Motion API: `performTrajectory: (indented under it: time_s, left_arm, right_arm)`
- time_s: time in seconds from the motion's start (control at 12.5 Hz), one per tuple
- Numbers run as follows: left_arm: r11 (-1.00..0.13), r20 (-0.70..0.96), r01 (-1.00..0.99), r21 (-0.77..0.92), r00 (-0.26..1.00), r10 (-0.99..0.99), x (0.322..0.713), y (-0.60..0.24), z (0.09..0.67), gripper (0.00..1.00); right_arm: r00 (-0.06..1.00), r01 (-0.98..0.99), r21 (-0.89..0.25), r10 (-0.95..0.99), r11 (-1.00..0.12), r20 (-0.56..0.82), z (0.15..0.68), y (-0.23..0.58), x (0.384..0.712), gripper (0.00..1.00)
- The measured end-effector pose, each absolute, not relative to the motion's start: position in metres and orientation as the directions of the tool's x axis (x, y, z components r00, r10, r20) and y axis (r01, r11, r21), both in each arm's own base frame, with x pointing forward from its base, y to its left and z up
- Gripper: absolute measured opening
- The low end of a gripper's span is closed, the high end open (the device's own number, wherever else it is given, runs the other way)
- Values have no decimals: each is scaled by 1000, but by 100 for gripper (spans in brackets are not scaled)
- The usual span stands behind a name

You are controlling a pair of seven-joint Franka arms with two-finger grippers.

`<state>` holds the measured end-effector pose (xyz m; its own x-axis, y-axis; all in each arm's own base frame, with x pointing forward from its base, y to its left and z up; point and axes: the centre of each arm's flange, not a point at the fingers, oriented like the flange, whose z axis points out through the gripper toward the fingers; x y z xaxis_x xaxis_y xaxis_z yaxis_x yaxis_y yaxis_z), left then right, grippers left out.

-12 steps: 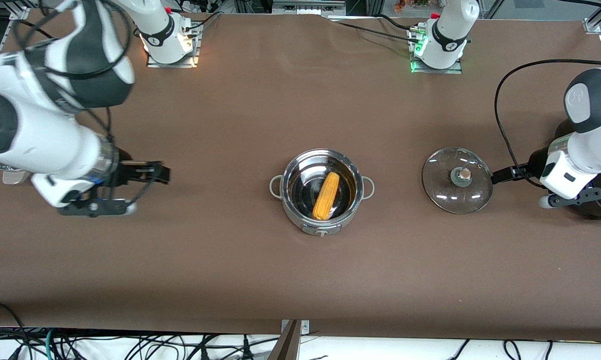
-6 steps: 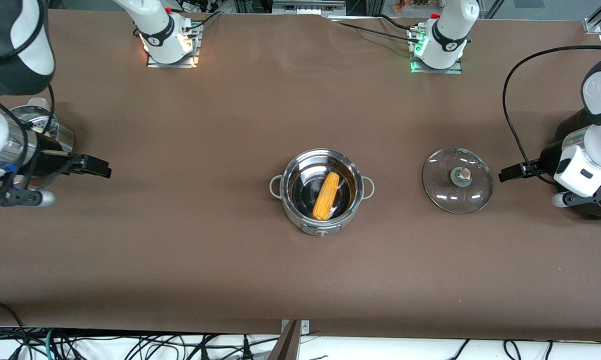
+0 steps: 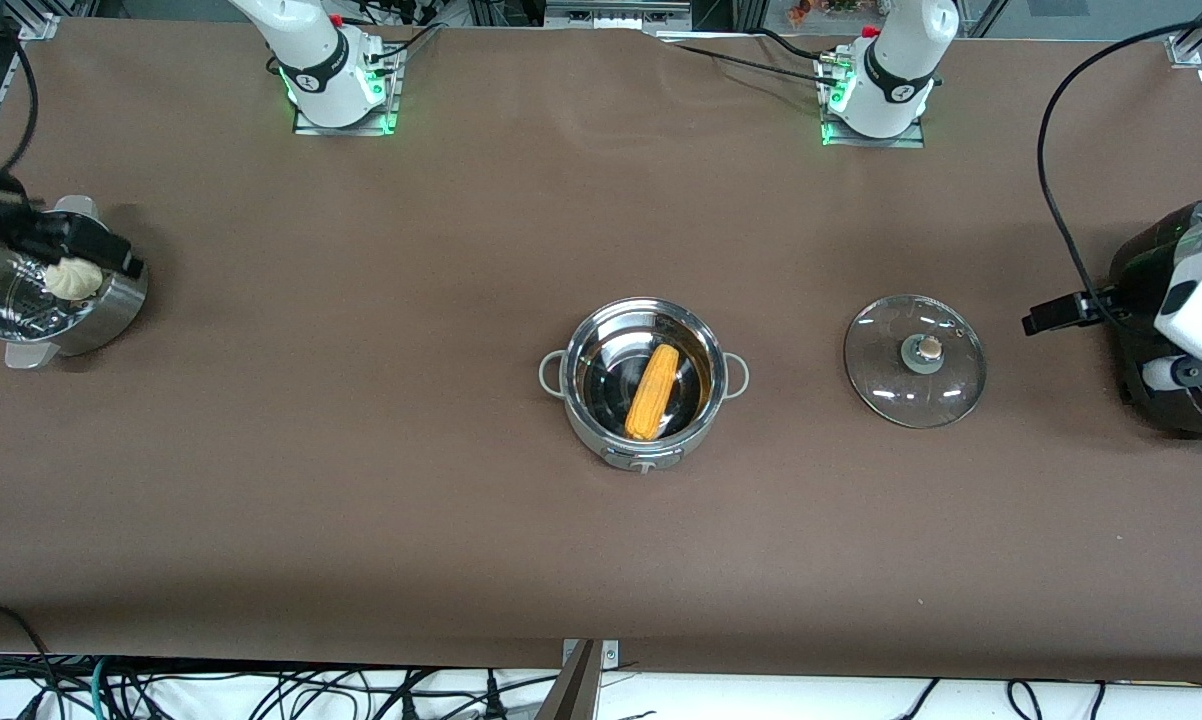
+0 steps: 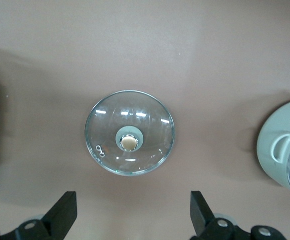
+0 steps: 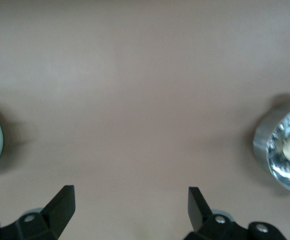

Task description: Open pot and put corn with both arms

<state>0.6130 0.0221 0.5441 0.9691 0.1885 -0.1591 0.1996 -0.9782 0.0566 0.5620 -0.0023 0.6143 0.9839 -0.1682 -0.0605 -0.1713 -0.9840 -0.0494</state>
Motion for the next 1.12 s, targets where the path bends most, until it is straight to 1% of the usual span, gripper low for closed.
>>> performTrajectory:
  time_s: [0.08,0.24,0.4,0.72,1.12]
  left_arm:
    - [-979,-152,196,59,971,186,610,21,556,100]
    - [-981,-140,186,63,975,175,605,16,569,100]
    - [-981,-121,179,69,978,169,598,13,583,100]
    - [-985,-53,167,55,985,164,567,13,631,100]
    - [-984,-59,170,50,984,167,564,15,628,100]
  right_arm:
    - [986,-158,-48,-156,-986,-50,623,3,554,100]
    - [993,-113,7,-113,-994,-41,624,19,549,100]
    - [995,-88,37,-90,-995,-53,616,29,550,100]
    - [995,-40,39,-43,-998,-88,597,29,558,100]
    - [995,-32,39,-35,-999,-96,590,29,561,100]
